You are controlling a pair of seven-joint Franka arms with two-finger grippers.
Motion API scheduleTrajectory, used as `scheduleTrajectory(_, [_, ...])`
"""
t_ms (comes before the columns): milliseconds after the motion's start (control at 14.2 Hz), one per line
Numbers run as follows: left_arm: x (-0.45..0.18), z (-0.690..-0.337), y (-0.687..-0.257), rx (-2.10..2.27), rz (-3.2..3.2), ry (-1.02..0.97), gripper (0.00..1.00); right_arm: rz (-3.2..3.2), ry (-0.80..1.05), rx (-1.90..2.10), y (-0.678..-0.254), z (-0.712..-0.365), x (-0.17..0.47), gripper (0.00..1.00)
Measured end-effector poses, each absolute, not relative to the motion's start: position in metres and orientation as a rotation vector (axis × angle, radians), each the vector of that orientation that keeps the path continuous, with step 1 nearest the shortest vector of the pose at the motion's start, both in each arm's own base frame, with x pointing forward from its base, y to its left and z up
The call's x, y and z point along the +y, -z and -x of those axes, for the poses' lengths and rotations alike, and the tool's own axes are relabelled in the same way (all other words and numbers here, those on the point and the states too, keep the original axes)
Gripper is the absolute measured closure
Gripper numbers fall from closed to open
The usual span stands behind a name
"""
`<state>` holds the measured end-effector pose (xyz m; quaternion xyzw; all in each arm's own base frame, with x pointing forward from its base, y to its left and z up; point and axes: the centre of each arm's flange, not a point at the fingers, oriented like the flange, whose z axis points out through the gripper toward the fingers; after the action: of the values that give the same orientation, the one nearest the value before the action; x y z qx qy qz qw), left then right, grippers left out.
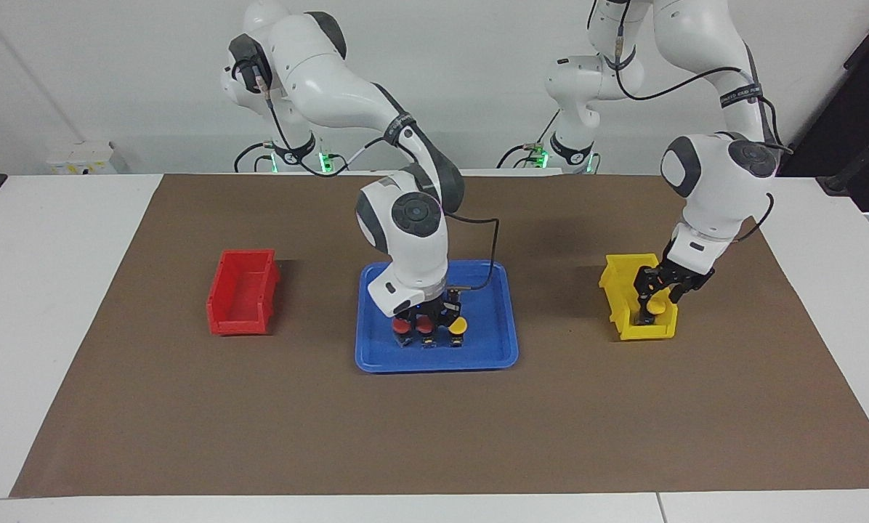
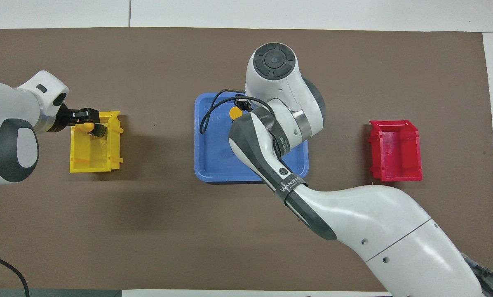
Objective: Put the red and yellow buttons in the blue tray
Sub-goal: 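Grasp the second yellow button with the left gripper while the right gripper withdraws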
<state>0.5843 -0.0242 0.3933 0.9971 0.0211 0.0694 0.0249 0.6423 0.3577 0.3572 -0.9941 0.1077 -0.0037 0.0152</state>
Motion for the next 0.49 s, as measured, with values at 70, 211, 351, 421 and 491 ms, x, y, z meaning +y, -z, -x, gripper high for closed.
scheduleTrajectory(70, [-0.0192, -0.5847, -0.3924, 0.085, -3.084, -0.213, 0.29, 3.092, 0.015, 0.335, -0.3586, -0.6423, 0.3577, 0.52])
scheduleTrajectory(211, [-0.0157, -0.5853, -0.3921, 0.133, -3.080, -0.217, 0.32, 3.090, 0.020, 0.335, -0.3612, -0.6423, 0.3577, 0.52])
scheduleTrajectory(351, [-0.0183, -0.5862, -0.3882, 0.157, -3.078, -0.215, 0.34, 3.088, 0.023, 0.335, -0.3632, -0.6423, 0.3576, 0.53])
scheduleTrajectory(421, [-0.0190, -0.5868, -0.3853, 0.161, -3.078, -0.211, 0.35, 3.089, 0.022, 0.335, -0.3648, -0.6422, 0.3575, 0.53])
scheduleTrajectory(491, [-0.0191, -0.5873, -0.3827, 0.163, -3.078, -0.208, 0.34, 3.093, 0.014, 0.336, -0.3665, -0.6417, 0.3571, 0.53])
